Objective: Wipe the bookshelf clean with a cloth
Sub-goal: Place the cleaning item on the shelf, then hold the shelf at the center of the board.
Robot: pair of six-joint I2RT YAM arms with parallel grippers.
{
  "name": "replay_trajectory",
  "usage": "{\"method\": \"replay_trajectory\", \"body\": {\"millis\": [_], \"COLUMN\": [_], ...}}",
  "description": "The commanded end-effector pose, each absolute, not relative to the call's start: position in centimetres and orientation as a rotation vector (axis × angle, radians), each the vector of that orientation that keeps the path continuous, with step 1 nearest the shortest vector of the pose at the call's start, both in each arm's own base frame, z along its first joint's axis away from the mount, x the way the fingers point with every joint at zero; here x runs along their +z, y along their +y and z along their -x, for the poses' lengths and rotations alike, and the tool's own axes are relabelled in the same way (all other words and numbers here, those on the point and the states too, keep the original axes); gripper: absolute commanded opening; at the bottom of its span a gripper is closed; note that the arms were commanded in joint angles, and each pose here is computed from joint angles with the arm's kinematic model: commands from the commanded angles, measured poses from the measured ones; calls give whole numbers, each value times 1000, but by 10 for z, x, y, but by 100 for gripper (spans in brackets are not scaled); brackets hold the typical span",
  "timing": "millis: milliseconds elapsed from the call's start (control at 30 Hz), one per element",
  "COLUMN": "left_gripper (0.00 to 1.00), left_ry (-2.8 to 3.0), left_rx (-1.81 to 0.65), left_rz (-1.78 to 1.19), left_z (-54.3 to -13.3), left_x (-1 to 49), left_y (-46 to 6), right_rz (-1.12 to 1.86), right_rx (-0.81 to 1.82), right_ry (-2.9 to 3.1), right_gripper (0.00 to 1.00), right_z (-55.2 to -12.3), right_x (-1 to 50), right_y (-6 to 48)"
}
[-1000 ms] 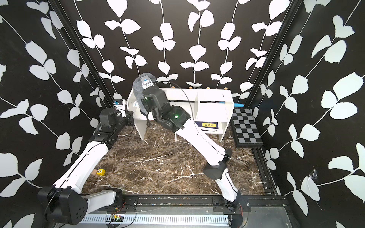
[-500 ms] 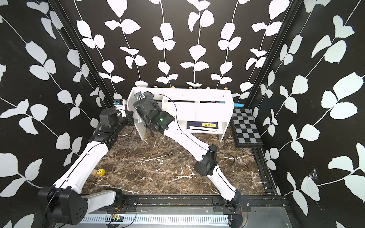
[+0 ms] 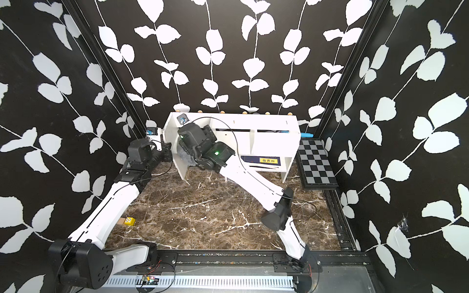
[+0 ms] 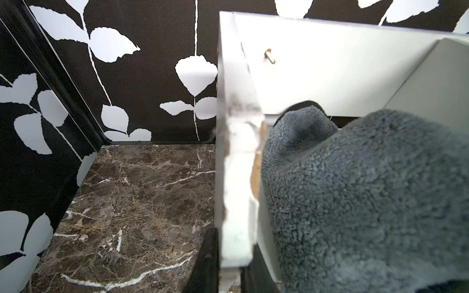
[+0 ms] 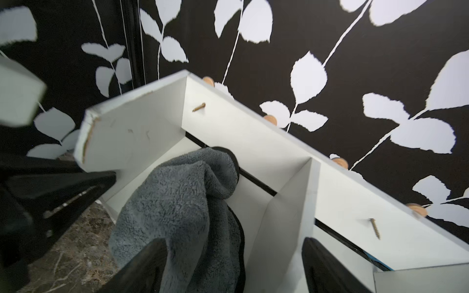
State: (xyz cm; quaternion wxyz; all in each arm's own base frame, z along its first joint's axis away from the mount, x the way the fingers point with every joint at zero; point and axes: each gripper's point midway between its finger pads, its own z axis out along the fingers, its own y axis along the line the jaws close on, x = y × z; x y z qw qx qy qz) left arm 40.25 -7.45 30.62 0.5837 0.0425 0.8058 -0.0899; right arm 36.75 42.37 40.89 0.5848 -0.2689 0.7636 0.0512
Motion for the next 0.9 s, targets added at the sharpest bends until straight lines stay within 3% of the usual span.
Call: {"method": "replay_trajectory", "body": {"millis": [0, 167, 300, 500, 667, 733, 867], "left_gripper": [0, 0, 0, 0, 1, 22, 46], "left_ry": [1777, 1782, 1784, 1802, 1820, 1822, 1819], "left_rx": [-380, -366, -351, -315, -237, -207, -149], "left_rz": [-156, -168, -169, -135, -61, -31, 30], "left_z": [-387, -386, -385, -385, -383, -381, -375], "left_x": [341, 339, 340, 344, 348, 348, 350], "left_y": [-106, -109, -109, -103, -85, -79, -64], "right_rz": [529, 457, 339, 74, -55, -85, -134], "right_rx": [254, 187, 50, -28, -35, 0, 53], "right_ry": [1677, 1649, 1679, 1803, 1903, 1947, 2009], "right_gripper": [85, 85, 85, 80, 81, 81, 74], "right_z": [-346, -334, -335, -336, -345, -357, -377], "right_x": [466, 487, 485, 454, 420, 403, 374], "right_y": [409, 363, 285, 139, 79, 69, 57]}}
